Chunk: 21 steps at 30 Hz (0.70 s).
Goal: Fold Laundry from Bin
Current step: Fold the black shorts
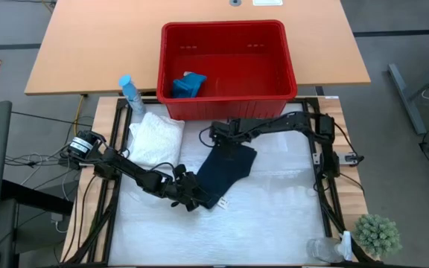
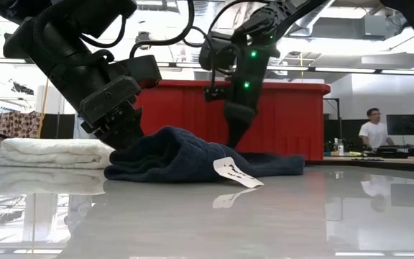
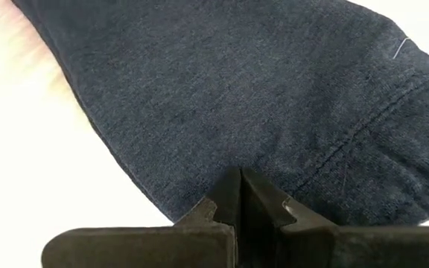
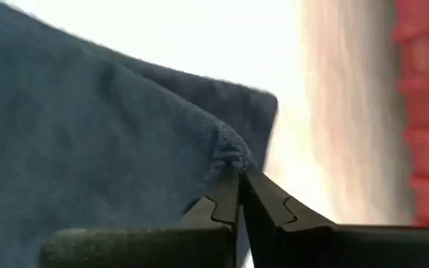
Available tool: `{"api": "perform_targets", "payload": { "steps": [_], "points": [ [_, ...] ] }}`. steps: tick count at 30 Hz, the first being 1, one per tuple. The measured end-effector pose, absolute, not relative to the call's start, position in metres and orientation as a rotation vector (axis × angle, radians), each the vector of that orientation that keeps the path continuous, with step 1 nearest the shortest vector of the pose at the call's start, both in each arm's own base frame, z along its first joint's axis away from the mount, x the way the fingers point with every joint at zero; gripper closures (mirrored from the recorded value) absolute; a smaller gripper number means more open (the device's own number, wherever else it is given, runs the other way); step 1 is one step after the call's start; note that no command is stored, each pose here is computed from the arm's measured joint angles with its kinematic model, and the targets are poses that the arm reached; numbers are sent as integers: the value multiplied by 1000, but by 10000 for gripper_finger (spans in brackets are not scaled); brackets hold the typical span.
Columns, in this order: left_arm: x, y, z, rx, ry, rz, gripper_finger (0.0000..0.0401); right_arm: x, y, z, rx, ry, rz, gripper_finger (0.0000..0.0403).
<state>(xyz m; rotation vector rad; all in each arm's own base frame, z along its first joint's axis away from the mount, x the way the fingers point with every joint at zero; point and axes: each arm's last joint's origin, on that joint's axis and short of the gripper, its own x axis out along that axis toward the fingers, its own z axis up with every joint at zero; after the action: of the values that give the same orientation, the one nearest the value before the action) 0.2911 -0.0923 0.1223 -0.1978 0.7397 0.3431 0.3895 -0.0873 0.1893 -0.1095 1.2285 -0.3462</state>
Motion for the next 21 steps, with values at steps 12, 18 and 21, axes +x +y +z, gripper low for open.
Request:
{"api": "perform_targets", "payload": {
  "steps": [12, 18, 21],
  "points": [
    [291, -92, 122, -198, 740, 342, 401, 393, -103, 190, 13, 1138, -268, 301],
    [291, -92, 122, -201, 745, 334, 401, 400, -108, 208, -18, 1090, -318, 245],
    [291, -93, 122, -204, 748, 327, 401, 404, -110, 225, -73, 1067, -356, 222]
  ]
}}
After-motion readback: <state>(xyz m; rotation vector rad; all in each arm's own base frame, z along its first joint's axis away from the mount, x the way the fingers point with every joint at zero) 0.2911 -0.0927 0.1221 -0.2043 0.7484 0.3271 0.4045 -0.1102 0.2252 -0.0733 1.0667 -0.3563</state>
